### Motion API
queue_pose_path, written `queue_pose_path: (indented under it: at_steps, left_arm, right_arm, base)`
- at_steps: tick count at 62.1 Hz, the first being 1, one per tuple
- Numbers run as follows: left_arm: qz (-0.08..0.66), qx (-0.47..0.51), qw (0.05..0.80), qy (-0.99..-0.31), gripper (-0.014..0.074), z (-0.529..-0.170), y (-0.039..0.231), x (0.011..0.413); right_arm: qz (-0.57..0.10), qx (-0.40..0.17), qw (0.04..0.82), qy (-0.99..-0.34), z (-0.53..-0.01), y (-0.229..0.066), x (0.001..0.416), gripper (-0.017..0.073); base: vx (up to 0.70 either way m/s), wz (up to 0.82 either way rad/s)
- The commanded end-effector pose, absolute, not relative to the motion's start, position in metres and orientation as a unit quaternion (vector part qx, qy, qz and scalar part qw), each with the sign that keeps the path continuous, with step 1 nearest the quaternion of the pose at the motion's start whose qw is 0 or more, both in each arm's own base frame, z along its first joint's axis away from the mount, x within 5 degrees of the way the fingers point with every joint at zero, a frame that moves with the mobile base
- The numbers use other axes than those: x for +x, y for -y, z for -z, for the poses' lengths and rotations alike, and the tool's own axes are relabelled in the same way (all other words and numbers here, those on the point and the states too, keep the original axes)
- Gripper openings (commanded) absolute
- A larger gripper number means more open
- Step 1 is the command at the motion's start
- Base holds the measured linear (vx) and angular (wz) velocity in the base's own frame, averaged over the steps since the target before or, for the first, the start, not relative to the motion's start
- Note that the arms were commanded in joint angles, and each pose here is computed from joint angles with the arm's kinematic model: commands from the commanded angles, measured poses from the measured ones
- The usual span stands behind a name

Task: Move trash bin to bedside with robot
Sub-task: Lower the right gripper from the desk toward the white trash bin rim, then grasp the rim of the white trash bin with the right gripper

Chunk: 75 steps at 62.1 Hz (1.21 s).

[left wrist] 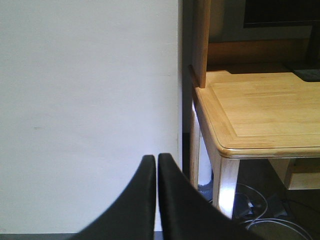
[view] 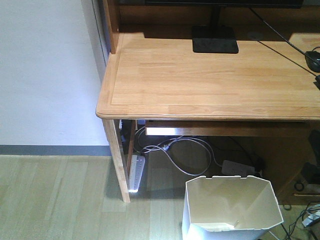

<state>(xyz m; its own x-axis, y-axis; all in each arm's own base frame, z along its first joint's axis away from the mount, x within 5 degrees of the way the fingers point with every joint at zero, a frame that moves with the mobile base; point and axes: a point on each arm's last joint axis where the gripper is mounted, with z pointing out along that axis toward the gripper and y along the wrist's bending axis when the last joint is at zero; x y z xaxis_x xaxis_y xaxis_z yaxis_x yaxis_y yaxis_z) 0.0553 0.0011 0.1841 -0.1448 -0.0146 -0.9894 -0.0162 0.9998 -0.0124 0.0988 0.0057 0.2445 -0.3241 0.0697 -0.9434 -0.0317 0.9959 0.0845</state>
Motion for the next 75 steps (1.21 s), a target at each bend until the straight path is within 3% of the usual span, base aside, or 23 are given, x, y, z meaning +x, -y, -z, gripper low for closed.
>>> queue_pose_path:
  at_steps: [1, 7, 21, 34, 55, 68, 75]
  left_arm:
    - [0.004, -0.011, 0.675, -0.738, -0.0006, -0.182, -0.001, 0.056]
    - [0.004, -0.011, 0.675, -0.738, -0.0006, -0.182, -0.001, 0.056]
    - [0.004, -0.011, 0.675, -0.738, -0.0006, -0.182, -0.001, 0.056]
    - [0.004, -0.011, 0.675, -0.738, -0.0006, -0.182, -0.001, 0.056]
    - [0.004, -0.011, 0.675, -0.738, -0.0006, -0.182, -0.001, 0.056]
    - [0.007, -0.013, 0.675, -0.738, -0.0006, -0.182, -0.001, 0.056]
    - [0.025, -0.028, 0.674, -0.738, -0.0006, -0.182, 0.0, 0.056]
  right_arm:
    - [-0.04, 0.01, 0.612, -0.79, -0.26, -0.005, 0.103, 0.0479]
    - [-0.047, 0.014, 0.603, -0.796, -0.266, -0.006, 0.102, 0.0522]
    - [-0.026, -0.001, 0.521, -0.853, -0.288, -0.005, 0.113, 0.052]
    - [0.006, 0.03, 0.47, -0.882, -0.3, 0.001, 0.137, 0.052]
    - [0.04, 0.036, 0.324, -0.945, -0.271, 0.005, 0.175, 0.052]
    - [0.049, 0.118, 0.266, -0.955, -0.244, 0.036, 0.195, 0.052]
    - [0.023, 0.146, 0.247, -0.958, -0.229, 0.051, 0.206, 0.052]
  base:
    - [0.0, 0.0]
    - [0.0, 0.0]
    - [0.0, 0.0]
    - [0.0, 0.0]
    - [0.0, 0.0]
    - [0.0, 0.0]
    - [0.0, 0.0]
